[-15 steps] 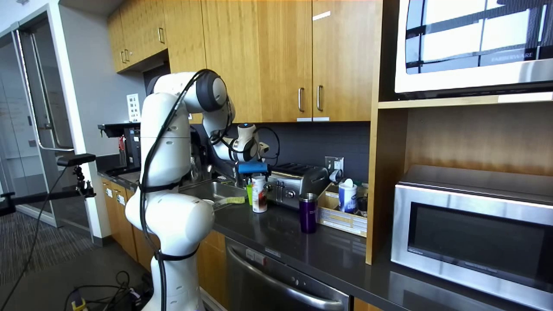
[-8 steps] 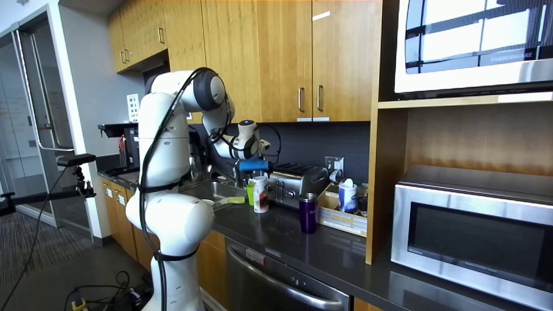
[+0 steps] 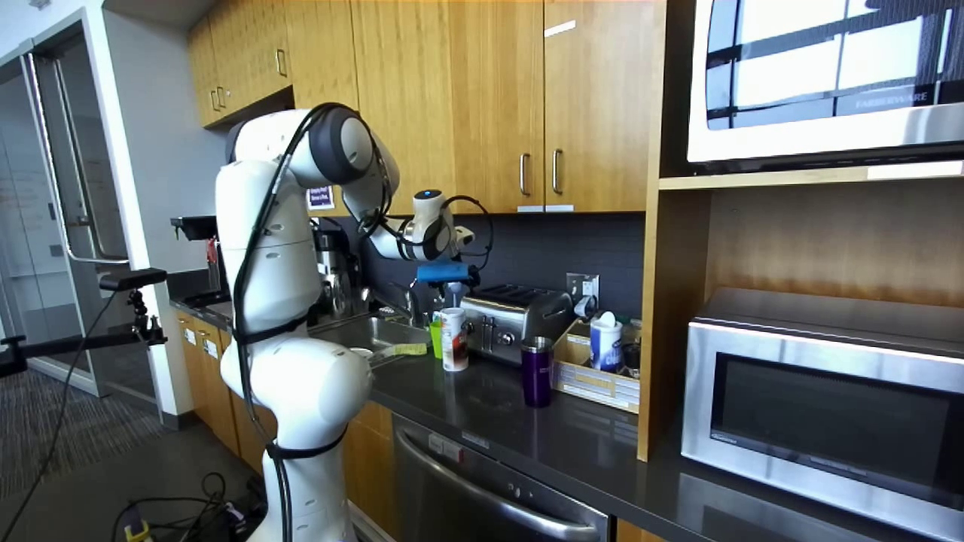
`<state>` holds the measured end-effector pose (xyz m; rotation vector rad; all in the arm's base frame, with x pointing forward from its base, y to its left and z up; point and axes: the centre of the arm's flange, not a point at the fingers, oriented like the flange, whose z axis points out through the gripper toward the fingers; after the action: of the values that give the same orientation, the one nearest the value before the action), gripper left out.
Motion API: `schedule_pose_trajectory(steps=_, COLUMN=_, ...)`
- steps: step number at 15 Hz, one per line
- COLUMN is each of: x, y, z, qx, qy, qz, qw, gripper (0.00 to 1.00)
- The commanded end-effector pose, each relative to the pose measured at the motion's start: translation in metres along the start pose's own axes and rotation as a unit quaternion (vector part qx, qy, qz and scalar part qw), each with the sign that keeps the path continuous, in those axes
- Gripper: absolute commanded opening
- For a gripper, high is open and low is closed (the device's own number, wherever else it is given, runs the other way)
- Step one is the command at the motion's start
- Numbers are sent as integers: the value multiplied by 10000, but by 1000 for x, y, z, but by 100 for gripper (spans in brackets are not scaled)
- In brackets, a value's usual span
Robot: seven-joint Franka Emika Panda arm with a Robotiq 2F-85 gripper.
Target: Put the white object on the counter
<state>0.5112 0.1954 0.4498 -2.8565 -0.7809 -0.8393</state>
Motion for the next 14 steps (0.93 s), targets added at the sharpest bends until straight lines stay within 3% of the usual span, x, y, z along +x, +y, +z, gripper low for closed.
schedule_pose_trajectory(steps=1, x=-25, y=14, z=-37, qx=-213, qy=-128, qz=360, qw=9990, gripper=100)
schedule_pose_trajectory(steps=6, x=-72, y=43, z=-56, qx=-563, qy=-508, qz=1169, qw=9902, gripper=100)
schedule_pose_trajectory(steps=10, x=-109, y=79, z=-72, qx=-868, qy=-994, qz=2020, qw=9705, gripper=100)
schedule_pose_trajectory(steps=14, x=-135, y=110, z=-94, qx=-808, qy=-1581, qz=2454, qw=9530, gripper=100)
